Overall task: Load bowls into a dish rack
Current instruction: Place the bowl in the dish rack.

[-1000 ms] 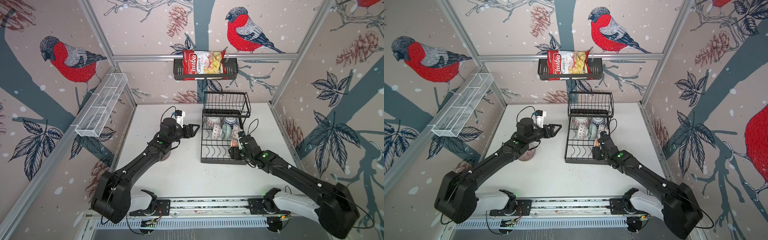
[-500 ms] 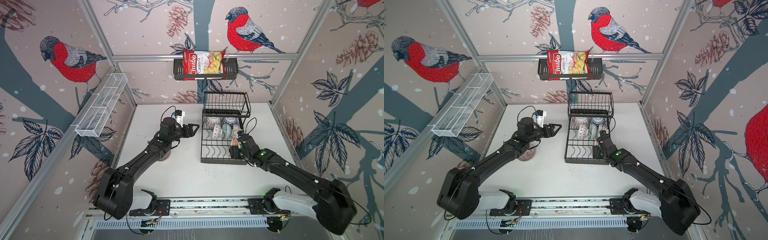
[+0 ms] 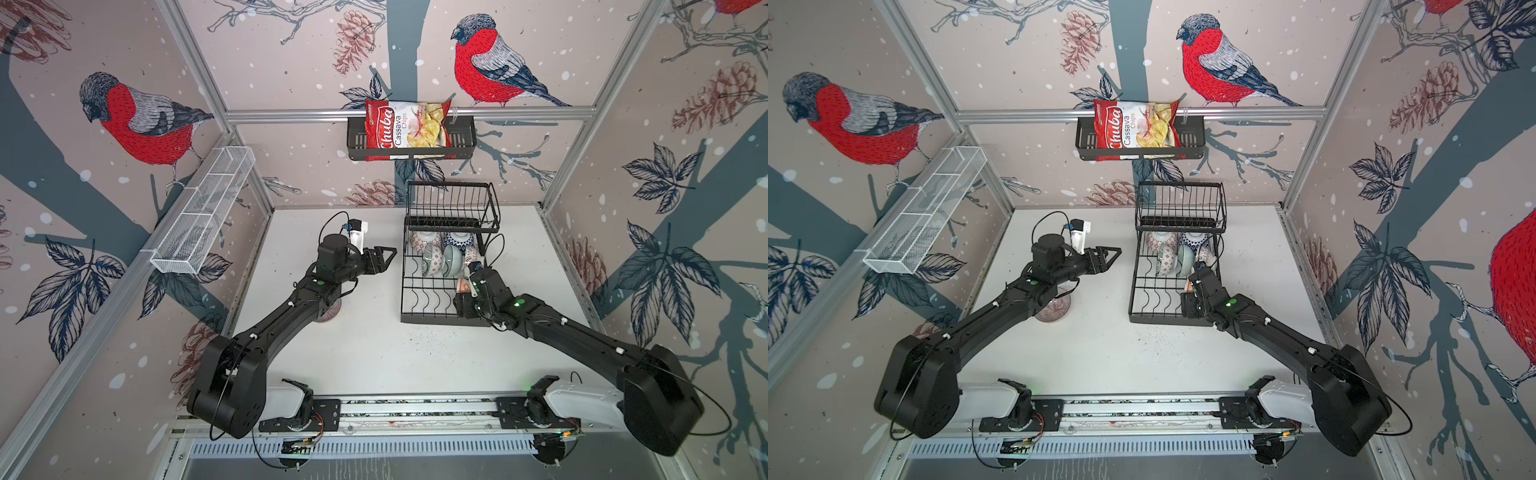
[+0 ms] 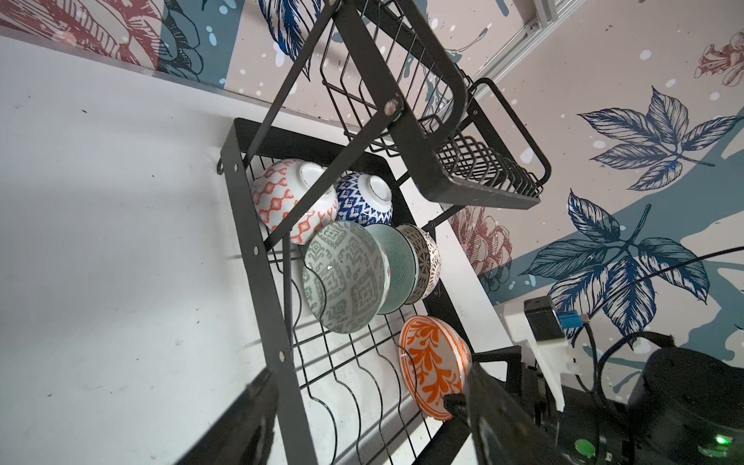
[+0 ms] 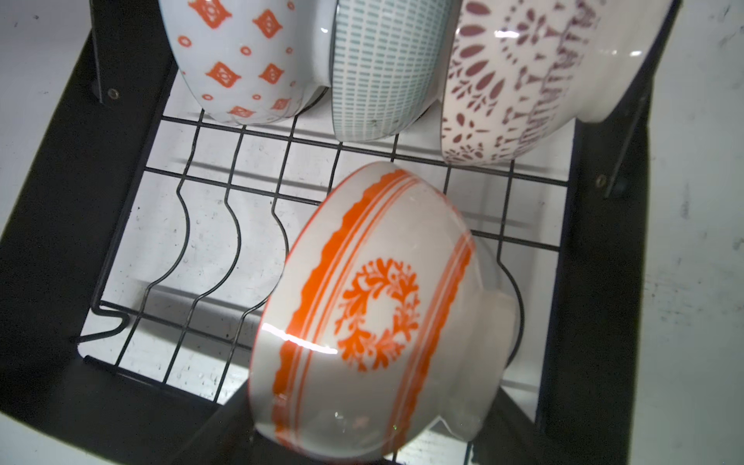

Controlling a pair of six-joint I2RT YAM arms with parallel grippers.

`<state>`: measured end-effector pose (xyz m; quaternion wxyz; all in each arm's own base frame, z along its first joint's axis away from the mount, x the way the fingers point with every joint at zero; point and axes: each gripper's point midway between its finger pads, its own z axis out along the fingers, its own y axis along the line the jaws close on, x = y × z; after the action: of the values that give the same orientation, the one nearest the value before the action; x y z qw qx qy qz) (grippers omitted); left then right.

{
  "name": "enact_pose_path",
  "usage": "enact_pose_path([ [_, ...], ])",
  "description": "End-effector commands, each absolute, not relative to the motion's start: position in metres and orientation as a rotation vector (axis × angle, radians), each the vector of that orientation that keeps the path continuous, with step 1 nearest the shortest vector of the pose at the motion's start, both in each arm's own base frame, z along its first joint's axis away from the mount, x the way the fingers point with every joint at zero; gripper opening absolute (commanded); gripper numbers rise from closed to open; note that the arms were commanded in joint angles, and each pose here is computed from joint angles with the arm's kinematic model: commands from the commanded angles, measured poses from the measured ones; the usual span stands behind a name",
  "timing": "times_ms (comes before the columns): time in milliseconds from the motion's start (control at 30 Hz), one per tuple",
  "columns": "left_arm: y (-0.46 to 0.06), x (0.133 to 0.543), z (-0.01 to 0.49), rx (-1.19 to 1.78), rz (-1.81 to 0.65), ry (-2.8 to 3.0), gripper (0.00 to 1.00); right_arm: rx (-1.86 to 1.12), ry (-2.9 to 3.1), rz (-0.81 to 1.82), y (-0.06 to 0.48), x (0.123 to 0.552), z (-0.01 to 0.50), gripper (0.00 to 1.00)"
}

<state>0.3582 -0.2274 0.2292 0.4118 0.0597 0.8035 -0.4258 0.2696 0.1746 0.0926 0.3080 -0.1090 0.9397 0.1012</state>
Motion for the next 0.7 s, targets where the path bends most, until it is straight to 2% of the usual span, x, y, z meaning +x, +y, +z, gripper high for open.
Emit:
enact_pose_path([
  [0, -0.228, 0.359, 0.238, 0.183, -1.077, 1.977, 0.73, -0.299, 2.471, 0.255, 0.176, 0.275, 0.092, 0.72],
  [200, -0.228, 0.359, 0.239, 0.181, -1.079, 1.976, 0.73, -0.305, 2.480, 0.245, 0.178, 0.277, 0.088, 0.78],
  [333, -0.227, 0.359, 0.237, 0.183, -1.076, 1.980, 0.73, -0.281, 2.480, 0.234, 0.175, 0.278, 0.088, 0.86],
  [667, -0.227, 0.357, 0.236, 0.182, -1.075, 1.984, 0.73, -0.234, 2.446, 0.222, 0.173, 0.284, 0.099, 1.00],
])
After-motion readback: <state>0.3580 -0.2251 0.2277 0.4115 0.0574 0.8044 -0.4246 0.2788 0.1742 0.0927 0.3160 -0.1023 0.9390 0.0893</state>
